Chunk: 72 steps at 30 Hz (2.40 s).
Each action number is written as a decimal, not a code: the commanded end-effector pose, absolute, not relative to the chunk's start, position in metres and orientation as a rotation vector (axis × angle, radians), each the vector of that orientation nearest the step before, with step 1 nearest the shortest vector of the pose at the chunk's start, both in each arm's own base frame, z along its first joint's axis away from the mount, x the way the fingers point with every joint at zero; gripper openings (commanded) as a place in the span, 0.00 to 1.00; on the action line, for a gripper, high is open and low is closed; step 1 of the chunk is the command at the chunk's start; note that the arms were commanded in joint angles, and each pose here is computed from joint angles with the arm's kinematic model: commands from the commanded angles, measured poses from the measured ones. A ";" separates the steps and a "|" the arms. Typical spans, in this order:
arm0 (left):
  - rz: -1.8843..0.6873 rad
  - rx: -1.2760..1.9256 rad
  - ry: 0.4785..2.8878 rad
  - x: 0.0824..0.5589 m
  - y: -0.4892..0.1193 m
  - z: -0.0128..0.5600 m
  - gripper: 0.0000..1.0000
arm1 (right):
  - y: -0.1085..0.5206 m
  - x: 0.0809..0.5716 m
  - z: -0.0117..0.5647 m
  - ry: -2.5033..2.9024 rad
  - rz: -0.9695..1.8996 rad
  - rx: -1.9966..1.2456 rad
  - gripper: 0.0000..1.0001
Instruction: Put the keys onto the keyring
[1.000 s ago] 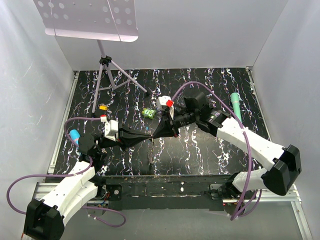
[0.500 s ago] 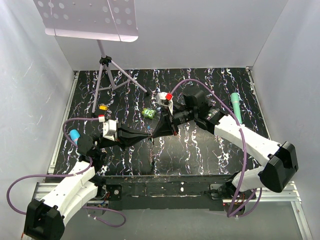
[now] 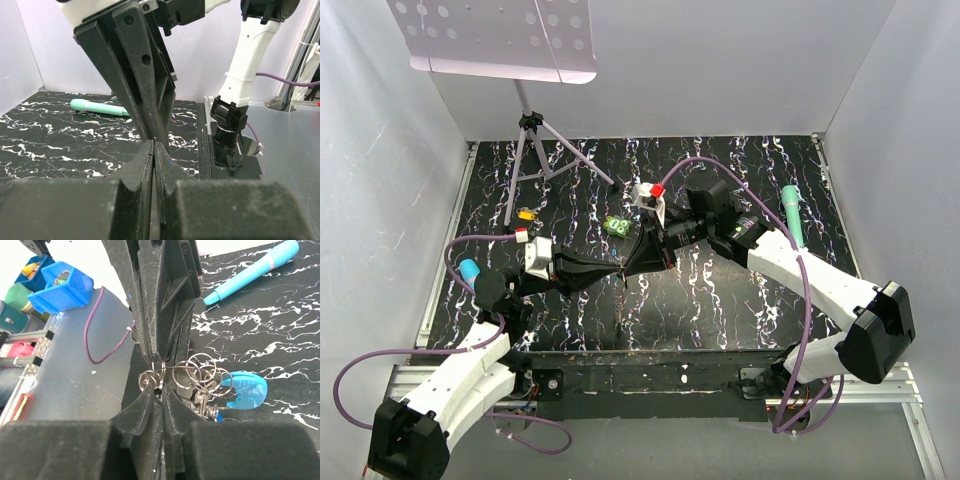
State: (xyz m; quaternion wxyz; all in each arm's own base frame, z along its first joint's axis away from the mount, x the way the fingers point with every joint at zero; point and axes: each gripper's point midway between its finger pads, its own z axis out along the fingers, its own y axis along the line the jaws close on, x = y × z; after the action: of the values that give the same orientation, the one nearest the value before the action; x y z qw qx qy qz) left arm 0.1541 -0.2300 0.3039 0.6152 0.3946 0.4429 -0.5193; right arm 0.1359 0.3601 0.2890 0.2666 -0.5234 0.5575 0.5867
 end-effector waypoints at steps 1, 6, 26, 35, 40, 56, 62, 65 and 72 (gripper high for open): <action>-1.144 0.852 0.979 0.162 -0.225 0.320 0.00 | 0.361 0.135 0.308 1.428 1.589 -1.417 0.26; -1.144 0.845 0.982 0.163 -0.225 0.320 0.00 | 0.360 0.137 0.311 1.417 1.585 -1.415 0.41; -1.171 0.812 0.966 0.161 -0.223 0.326 0.00 | 0.370 0.154 0.328 1.276 1.491 -1.468 0.55; -1.163 0.799 0.983 0.165 -0.223 0.325 0.00 | 0.372 0.146 0.323 1.274 1.497 -1.495 0.41; -1.156 0.786 0.986 0.167 -0.222 0.326 0.00 | 0.373 0.143 0.320 1.272 1.497 -1.506 0.29; -1.156 0.758 0.999 0.169 -0.221 0.326 0.00 | 0.379 0.144 0.318 1.256 1.433 -1.530 0.01; -1.178 0.717 1.018 0.170 -0.219 0.328 0.00 | 0.375 0.142 0.322 1.246 1.416 -1.540 0.01; -1.181 0.690 1.034 0.171 -0.217 0.332 0.20 | 0.370 0.141 0.320 1.247 1.392 -1.558 0.01; -1.166 0.701 1.124 0.166 -0.214 0.332 0.74 | 0.346 0.132 0.309 1.259 1.277 -1.675 0.01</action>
State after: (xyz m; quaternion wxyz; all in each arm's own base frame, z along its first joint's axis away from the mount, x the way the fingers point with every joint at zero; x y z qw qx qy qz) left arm 0.1646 -0.2168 0.3229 0.6414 0.3119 0.4703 -0.5198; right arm 0.1417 0.3638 0.2836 0.3102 -0.6026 0.5185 0.5213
